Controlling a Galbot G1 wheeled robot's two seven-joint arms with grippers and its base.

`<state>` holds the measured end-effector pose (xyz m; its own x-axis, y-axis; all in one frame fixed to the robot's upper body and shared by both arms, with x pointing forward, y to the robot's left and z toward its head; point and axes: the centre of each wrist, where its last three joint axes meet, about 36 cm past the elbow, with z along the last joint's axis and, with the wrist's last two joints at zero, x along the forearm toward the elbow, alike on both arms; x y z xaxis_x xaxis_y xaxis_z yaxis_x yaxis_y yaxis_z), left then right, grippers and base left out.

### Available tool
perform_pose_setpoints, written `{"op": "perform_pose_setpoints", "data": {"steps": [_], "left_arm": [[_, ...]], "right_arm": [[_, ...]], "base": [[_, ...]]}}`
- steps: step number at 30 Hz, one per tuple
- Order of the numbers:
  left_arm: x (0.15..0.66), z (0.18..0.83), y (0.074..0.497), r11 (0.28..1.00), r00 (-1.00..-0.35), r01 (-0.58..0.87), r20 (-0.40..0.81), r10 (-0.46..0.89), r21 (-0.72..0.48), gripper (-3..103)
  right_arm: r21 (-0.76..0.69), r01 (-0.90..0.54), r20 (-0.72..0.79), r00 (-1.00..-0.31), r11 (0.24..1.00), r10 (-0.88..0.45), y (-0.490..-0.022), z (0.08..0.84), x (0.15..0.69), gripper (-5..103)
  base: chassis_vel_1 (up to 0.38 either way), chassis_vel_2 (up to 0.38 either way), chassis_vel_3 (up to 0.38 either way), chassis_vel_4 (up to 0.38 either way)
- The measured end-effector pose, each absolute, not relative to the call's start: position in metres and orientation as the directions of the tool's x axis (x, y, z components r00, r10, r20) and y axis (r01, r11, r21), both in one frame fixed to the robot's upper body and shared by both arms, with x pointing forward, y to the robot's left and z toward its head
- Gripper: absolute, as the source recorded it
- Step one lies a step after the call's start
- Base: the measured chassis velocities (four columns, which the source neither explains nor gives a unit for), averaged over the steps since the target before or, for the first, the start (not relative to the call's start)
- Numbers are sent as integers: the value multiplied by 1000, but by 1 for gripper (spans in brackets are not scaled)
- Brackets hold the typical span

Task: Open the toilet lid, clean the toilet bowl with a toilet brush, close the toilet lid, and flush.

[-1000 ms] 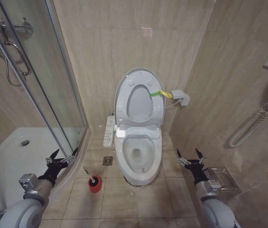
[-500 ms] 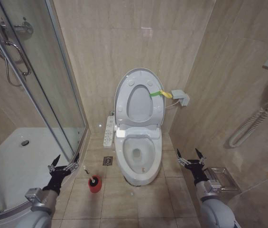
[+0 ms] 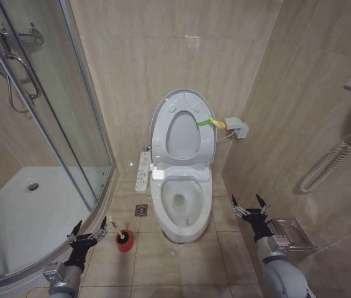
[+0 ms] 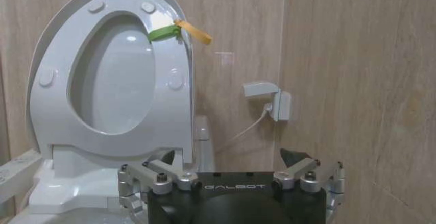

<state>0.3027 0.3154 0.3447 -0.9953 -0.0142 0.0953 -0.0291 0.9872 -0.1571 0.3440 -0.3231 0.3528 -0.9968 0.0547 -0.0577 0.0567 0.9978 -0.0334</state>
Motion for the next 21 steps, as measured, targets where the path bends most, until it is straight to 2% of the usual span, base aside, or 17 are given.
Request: {"op": "perform_pose_setpoints", "data": {"steps": [6,21], "left_arm": [[306,368,326,988,-998,-17,69,-7,-150,100],[307,365,328,988,-997,-23,73,-12,-150,100]], "right_arm": [[-33,57,-58,-997,998,55,-323,353,344,100],[-33,57,-58,-997,998,55,-323,353,344,100]], "base": [[0,0,0,0],[-2,4,2,-3]]}}
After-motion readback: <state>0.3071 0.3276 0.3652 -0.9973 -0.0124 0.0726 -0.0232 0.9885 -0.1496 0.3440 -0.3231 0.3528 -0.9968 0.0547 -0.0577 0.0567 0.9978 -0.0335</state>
